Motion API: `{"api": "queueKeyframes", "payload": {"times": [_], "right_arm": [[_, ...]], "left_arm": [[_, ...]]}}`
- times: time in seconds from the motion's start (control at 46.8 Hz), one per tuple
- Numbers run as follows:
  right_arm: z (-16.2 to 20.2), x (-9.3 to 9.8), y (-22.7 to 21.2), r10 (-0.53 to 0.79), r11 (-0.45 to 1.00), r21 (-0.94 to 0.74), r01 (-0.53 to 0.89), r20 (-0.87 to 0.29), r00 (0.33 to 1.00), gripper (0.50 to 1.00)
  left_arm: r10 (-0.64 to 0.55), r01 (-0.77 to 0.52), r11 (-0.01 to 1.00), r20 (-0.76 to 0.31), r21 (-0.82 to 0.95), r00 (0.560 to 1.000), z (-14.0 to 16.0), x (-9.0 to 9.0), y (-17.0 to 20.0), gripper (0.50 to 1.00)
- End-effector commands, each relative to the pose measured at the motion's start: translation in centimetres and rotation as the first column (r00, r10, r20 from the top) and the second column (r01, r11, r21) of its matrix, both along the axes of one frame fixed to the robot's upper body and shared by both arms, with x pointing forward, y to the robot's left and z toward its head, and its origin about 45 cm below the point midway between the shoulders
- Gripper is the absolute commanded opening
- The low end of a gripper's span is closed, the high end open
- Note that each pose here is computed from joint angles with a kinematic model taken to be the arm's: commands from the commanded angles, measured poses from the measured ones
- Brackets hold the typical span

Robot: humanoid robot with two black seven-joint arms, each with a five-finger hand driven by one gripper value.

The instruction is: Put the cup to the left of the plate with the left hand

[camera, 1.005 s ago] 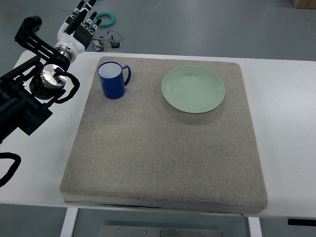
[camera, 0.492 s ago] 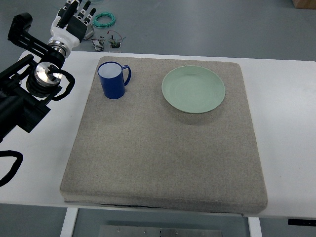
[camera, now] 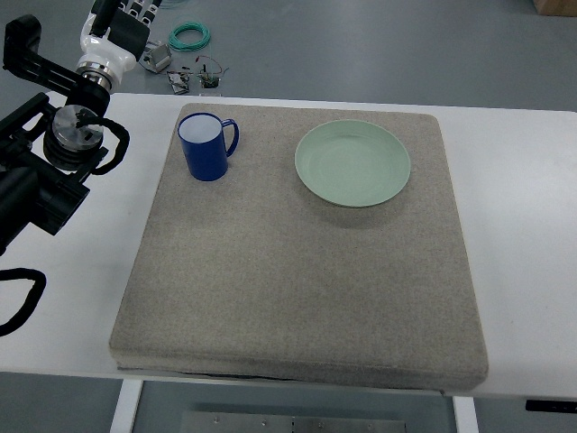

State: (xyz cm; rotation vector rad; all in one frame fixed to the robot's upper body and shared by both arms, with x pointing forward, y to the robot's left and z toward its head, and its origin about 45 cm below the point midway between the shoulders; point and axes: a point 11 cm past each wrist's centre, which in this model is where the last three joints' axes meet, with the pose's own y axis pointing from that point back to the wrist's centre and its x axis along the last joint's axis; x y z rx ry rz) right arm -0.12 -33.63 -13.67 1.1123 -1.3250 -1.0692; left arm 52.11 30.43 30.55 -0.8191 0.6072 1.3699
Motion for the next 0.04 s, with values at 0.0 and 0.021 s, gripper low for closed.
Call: {"api": "queueKeyframes", "payload": {"times": [0.0, 0.021], "right_arm": [[0.01, -0.05, -0.11, -0.008, 1.0, -0.003, 0.008, -0.001, 1.0, 0.934], [0.01, -0.05, -0.11, -0.008, 1.0, -0.003, 0.008, -0.001, 1.0, 0.934]], "left_arm": [[0.002, -0.002, 1.0, -0.004, 0.004, 1.0, -0.25, 0.0, 0.03, 0.994], [0.001, -0.001, 1.0, -0.007, 0.006, 1.0, -0.37, 0.01, -0.07, 0.994]]}}
